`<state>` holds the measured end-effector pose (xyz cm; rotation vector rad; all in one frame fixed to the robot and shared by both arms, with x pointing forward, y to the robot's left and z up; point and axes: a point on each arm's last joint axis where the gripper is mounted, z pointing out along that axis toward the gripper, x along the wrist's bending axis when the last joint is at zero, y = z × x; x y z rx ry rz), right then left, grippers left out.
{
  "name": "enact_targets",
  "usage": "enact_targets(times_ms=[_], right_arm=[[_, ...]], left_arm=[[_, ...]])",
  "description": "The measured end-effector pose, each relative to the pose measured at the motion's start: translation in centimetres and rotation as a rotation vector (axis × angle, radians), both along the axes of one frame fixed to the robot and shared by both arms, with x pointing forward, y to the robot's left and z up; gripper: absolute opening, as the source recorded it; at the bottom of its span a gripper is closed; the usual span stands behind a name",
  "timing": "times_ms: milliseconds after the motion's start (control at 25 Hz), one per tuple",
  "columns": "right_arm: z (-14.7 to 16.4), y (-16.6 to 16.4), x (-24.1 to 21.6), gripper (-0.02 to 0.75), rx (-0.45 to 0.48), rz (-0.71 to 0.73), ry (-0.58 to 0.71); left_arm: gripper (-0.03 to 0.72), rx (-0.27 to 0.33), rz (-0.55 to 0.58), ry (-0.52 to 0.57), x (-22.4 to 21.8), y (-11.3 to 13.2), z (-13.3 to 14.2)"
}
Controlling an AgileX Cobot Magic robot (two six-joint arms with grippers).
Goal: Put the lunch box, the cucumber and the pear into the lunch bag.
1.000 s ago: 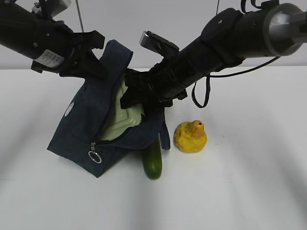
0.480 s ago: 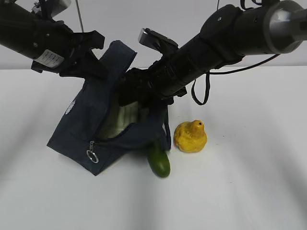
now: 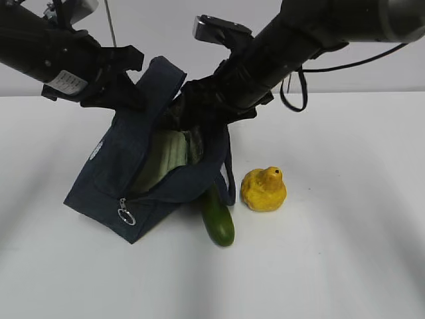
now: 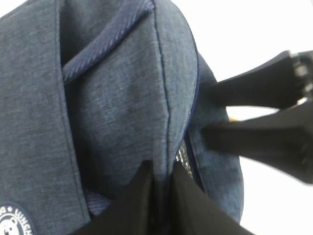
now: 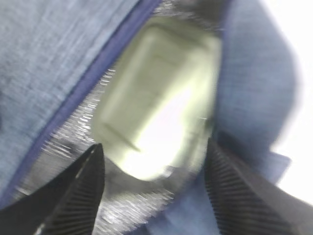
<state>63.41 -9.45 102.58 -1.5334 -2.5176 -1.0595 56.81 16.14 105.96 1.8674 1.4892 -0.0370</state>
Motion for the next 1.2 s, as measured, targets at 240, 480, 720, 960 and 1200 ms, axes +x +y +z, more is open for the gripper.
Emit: enact_targets(times_ms=[240,480,720,960,1200], right_arm=[[0.9,-2.6,-0.6,0.428,-0.255,-0.001,0.013],[1.1,-3.8,-1.2,0.411,-0.387,0.011,0.049],[0.8,-4.4,-2.1,0.410,-0.459,0.026,0.146],[0.6,-4.6,-2.7,0.410,-0.482,0.033,0.210],[-1.0,-4.7,-3.5,0.410,-0.469,0.039,0.275]], left_arm=[[0.012,0.017,-0.012,0.005,-0.1,0.1,-0.1],[0.012,0.035,-0.029,0.015,-0.2,0.1,-0.2],[0.012,0.039,-0.032,0.015,-0.3,0.2,-0.2],[0.012,0.039,-0.033,0.017,-0.3,0.2,-0.3],[0.012,0.039,-0.034,0.019,-0.3,0.1,-0.3]])
